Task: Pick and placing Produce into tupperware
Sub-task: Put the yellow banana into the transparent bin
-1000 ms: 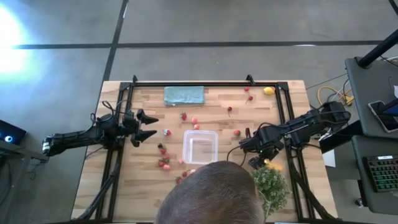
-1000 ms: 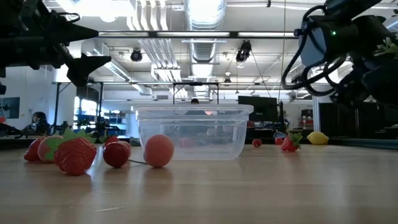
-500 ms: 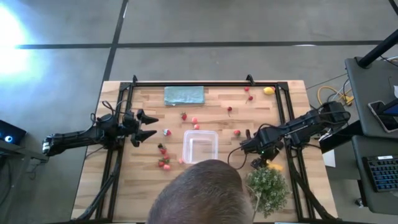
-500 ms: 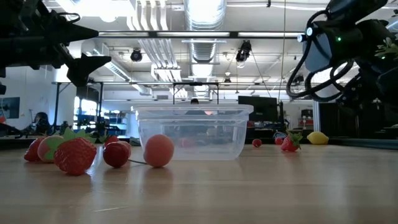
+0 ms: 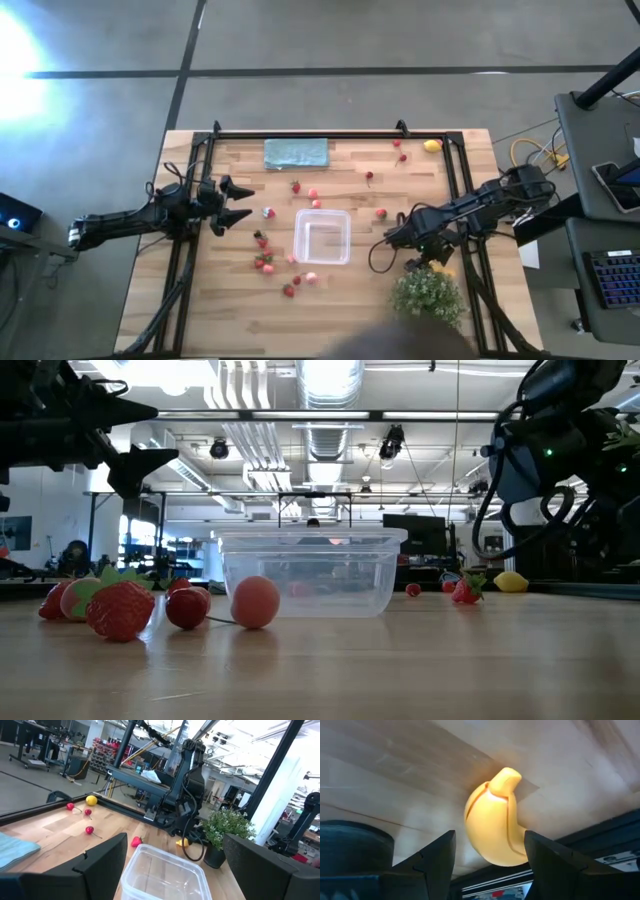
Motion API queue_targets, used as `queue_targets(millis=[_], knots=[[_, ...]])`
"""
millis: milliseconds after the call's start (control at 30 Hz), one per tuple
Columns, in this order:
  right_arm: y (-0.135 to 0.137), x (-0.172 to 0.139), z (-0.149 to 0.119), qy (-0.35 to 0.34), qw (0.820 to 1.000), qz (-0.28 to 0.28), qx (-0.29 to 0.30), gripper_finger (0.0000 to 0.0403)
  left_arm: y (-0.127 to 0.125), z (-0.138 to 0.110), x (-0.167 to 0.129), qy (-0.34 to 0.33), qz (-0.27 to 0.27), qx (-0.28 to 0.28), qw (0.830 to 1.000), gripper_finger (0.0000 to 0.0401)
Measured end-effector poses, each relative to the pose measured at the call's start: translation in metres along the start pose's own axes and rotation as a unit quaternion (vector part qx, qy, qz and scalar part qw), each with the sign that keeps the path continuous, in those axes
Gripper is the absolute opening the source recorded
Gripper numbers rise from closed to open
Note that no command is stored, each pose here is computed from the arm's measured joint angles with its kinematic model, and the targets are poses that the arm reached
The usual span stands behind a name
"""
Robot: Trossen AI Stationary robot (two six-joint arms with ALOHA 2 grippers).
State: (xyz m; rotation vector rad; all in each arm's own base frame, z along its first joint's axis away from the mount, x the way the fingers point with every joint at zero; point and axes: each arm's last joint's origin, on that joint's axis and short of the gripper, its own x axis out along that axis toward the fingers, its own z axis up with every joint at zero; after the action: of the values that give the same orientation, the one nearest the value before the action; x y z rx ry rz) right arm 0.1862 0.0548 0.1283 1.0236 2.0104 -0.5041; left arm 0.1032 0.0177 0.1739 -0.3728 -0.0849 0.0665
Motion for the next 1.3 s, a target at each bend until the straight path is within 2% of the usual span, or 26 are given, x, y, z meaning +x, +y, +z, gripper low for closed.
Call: queue_targets(millis=[367, 667, 1300], knots=[[0.0000, -0.0001, 0.0015, -0.021, 0.999, -0.012, -0.033, 0.0228, 0.0001, -0.0004, 0.0000, 0.002, 0.001, 0.000, 1.000, 0.0314], [-0.0022, -0.0007, 0.0056, -0.089, 0.993, -0.055, -0.048, 0.0228, 0.0001, -0.0003, 0.0000, 0.001, 0.000, 0.000, 1.000, 0.0314], [-0.0021, -0.0012, 0.0068, -0.107, 0.991, -0.062, -0.054, 0.0224, 0.0001, -0.0003, 0.0000, 0.002, 0.000, 0.000, 1.000, 0.0314]])
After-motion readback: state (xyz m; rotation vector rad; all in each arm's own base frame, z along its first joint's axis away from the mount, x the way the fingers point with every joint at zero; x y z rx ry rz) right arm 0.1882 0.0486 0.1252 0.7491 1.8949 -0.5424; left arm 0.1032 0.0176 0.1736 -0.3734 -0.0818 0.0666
